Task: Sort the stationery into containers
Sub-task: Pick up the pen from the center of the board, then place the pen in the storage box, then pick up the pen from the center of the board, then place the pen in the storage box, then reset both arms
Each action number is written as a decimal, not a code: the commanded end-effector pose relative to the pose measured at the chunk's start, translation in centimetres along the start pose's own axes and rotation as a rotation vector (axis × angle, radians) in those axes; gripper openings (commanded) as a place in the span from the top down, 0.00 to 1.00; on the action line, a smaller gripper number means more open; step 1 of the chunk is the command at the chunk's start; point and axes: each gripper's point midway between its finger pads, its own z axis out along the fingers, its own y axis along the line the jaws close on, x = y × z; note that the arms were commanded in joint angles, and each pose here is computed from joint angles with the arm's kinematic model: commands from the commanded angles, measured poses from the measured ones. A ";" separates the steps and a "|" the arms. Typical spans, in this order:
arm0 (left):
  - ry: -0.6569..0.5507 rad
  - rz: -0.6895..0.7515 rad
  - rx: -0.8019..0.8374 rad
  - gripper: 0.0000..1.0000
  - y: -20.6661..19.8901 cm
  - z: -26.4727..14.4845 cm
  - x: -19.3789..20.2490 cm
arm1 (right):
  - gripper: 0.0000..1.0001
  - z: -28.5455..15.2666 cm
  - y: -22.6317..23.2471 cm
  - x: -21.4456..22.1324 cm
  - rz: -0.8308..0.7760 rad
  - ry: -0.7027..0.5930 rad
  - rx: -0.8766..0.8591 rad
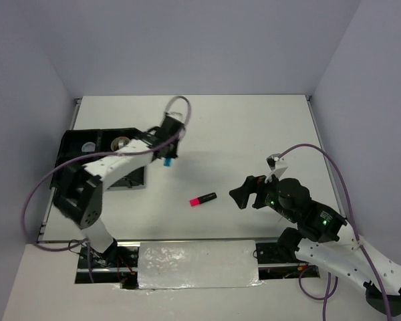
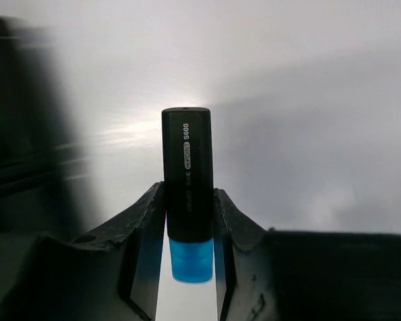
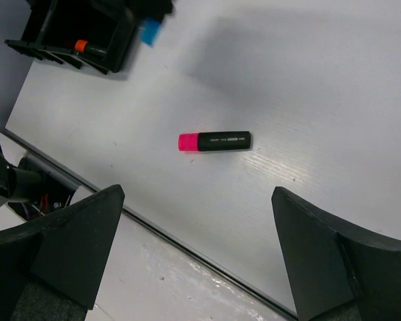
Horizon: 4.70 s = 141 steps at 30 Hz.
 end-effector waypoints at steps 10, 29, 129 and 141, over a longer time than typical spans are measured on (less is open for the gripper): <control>-0.330 -1.085 -0.350 0.66 21.3 -8.5 1.4 | 0.00 0.2 1.7 -0.9 -0.017 -0.012 -0.068; -0.393 -0.991 -0.231 0.01 22.8 -9.0 1.0 | 0.00 1.6 2.0 0.2 -0.041 0.032 -0.087; -0.673 -0.552 -0.288 0.01 21.2 -27.7 5.5 | 0.00 -10.8 -3.2 -13.2 -0.156 -0.293 0.324; -0.832 -0.514 -0.217 0.01 19.4 -36.1 6.2 | 0.00 -14.0 -4.2 -12.0 -0.141 -0.354 0.252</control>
